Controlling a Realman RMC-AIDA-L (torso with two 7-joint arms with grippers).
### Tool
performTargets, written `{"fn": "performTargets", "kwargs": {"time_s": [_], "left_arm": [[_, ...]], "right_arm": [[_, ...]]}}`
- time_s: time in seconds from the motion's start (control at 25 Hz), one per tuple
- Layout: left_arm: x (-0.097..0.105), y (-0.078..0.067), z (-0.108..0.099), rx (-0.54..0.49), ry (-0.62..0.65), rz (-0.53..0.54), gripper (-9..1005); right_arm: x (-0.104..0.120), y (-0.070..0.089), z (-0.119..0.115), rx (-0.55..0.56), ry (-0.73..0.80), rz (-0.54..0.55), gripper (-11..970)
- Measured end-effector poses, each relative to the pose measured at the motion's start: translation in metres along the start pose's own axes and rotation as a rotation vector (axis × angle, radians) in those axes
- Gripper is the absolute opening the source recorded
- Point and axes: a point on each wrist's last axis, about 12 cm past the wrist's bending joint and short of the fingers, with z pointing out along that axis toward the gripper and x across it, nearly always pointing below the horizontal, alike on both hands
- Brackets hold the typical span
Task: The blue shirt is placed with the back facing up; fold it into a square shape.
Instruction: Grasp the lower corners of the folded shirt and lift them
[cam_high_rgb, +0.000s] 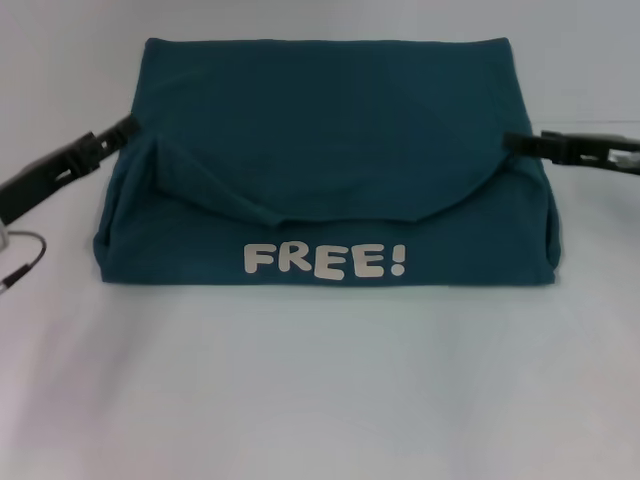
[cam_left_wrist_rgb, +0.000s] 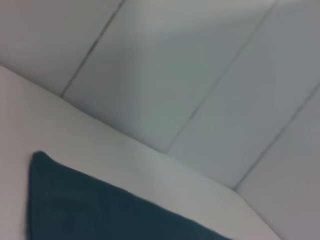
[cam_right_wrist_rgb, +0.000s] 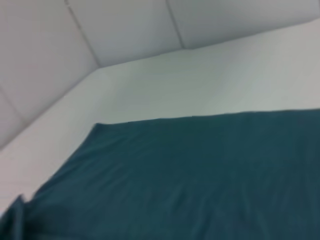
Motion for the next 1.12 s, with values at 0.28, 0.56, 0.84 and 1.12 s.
{"fn": "performTargets", "kwargs": {"time_s": [0.28, 0.56, 0.84, 1.12], "left_arm": [[0.014, 0.008, -0.031, -0.03, 0.054, 0.071, 875], [0.028, 0.014, -0.053, -0.058, 0.118, 0.179, 878], [0.042, 0.011, -0.049, -0.038, 0.196, 0.308, 877], [0.051, 0.012, -0.041, -0.052, 0.245, 0.396, 877]], "right_arm": [[0.014, -0.004, -0.023, -0.063, 0.029, 0.085, 728], [0.018, -0.008, -0.028, -0.055, 0.04, 0.126, 729], [0.021, -0.007, -0.026, -0.056, 0.035, 0.146, 725], [0.022, -0.006, -0.025, -0.059, 0.032, 0.154, 724]]}}
